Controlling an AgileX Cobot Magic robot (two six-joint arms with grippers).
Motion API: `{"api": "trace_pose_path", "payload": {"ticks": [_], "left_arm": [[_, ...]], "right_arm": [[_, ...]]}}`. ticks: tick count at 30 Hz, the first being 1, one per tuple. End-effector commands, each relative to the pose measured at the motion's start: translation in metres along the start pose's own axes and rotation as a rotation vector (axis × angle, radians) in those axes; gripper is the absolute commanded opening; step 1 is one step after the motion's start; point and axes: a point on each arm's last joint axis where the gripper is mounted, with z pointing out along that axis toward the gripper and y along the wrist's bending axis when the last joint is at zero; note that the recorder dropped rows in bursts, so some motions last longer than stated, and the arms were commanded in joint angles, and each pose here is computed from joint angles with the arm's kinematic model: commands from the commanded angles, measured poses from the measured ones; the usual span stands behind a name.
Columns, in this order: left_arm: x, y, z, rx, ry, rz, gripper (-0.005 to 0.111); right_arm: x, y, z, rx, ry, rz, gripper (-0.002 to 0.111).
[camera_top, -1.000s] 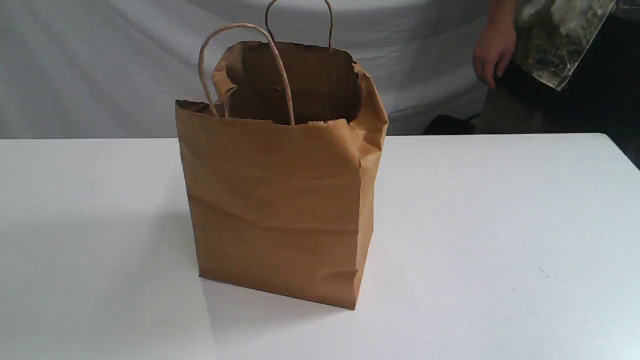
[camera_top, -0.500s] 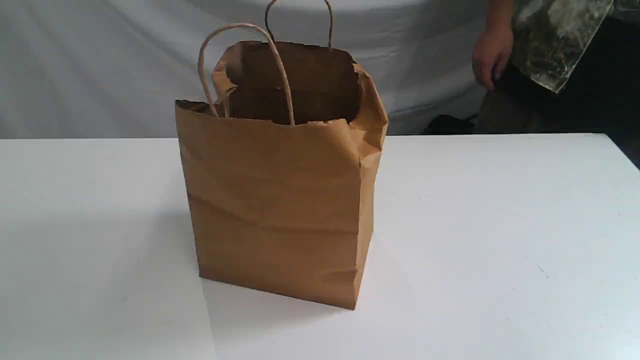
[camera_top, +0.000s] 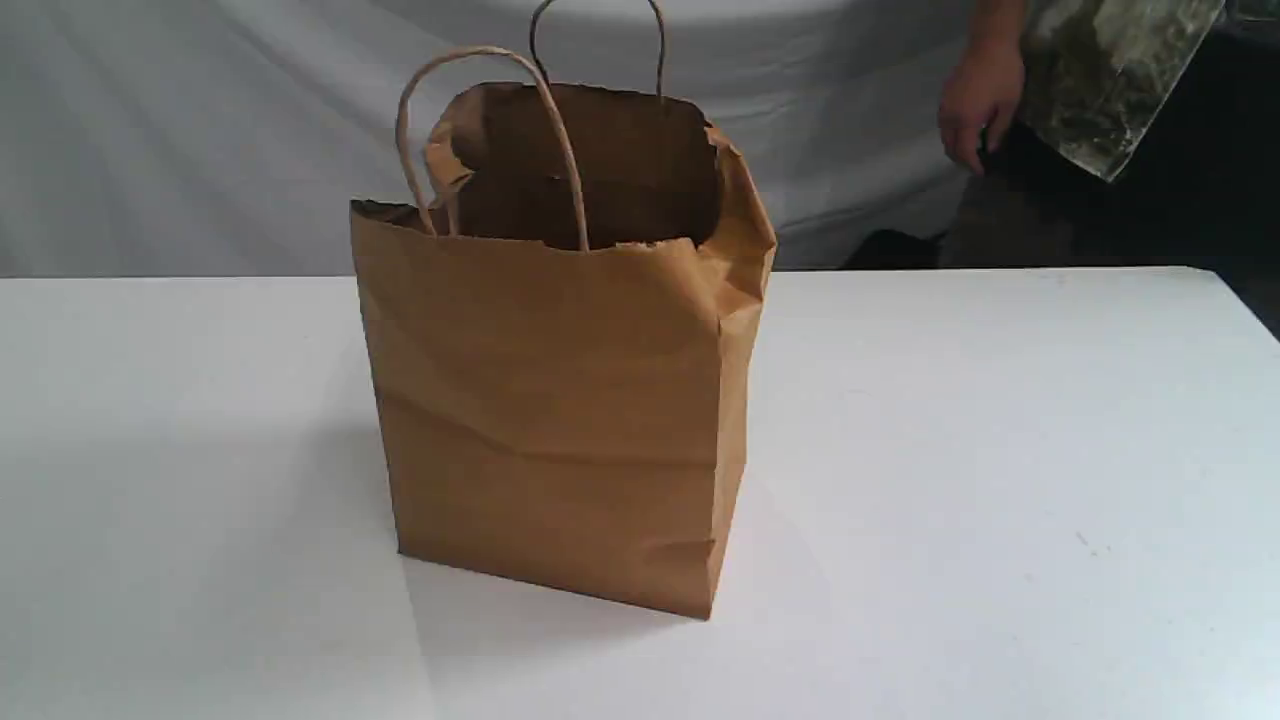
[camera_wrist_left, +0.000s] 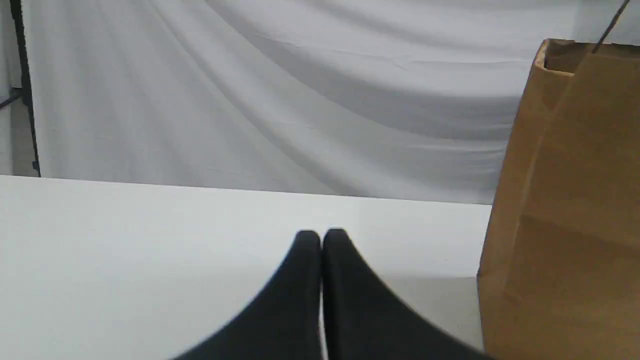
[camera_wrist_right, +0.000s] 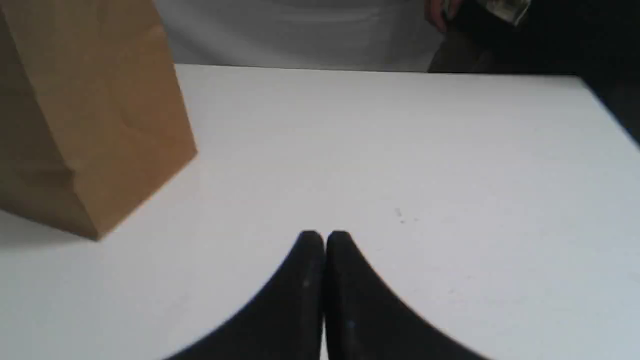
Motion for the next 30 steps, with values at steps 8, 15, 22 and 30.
{"api": "trace_pose_path", "payload": {"ticks": [8,15,22,30], "left_arm": [[0.000,0.000,0.000,-0.001,-0.012,-0.007,0.000],[0.000,0.000,0.000,-0.001,-0.012,-0.007,0.000],[0.000,0.000,0.000,-0.001,-0.012,-0.007,0.000],[0.000,0.000,0.000,-0.001,-0.012,-0.007,0.000]], "right_arm": [[-0.001,0.000,0.000,0.045,-0.033,0.284,0.000],[-0.002,-0.005,0.000,0.103,-0.038,0.111,0.000],[-0.002,-0.006,-0.001,0.116,-0.034,0.074,0.000],[-0.002,-0.006,-0.001,0.116,-0.032,0.076,0.000]]}}
